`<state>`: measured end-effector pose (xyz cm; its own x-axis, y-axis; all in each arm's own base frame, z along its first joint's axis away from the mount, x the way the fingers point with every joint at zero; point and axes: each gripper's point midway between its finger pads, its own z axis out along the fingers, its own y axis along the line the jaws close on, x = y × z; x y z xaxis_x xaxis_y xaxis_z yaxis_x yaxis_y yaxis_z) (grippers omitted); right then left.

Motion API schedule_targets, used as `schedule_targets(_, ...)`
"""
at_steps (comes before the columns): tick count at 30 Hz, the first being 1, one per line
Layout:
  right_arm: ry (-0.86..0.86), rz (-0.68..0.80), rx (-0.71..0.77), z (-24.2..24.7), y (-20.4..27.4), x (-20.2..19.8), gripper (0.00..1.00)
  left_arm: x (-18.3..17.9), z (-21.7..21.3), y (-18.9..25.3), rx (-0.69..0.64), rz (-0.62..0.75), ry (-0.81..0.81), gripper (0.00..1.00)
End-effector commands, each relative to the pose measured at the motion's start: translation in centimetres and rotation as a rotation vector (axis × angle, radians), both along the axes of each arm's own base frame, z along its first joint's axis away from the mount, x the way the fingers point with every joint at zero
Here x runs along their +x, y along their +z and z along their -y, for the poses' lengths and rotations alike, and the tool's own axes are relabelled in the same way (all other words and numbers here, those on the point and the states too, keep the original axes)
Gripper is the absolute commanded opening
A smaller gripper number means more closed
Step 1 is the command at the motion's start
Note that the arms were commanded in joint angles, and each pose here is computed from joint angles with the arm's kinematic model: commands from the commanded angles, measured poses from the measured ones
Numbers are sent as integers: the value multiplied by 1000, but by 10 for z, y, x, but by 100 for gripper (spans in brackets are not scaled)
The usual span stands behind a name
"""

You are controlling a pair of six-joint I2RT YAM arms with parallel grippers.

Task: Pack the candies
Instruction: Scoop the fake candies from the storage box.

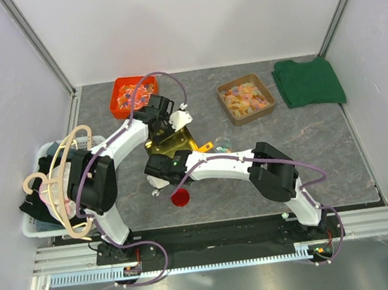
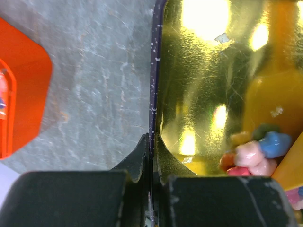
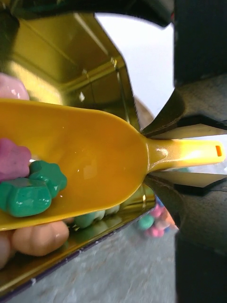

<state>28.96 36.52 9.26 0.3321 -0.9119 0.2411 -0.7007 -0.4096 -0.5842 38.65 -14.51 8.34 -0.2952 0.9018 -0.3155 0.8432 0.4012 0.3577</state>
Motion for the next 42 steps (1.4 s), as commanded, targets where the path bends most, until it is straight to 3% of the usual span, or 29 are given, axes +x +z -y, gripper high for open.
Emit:
schedule_targets(1, 10, -220, 43, -8, -40, -30, 0, -2, 11, 15, -105, 21, 54, 2)
schedule_targets(7, -18, -303, 129, -18, -39, -32, 0, -4, 7, 7, -128, -12, 86, 2)
schedule_targets(21, -36, -274, 233, -32, -10, -5, 0, 7, -23, -9, -117, -30, 167, 2)
schedule_targets(42, -166, -387, 437, -43, -10, -1, 0, 6, -66, -15, -142, -44, 260, 2)
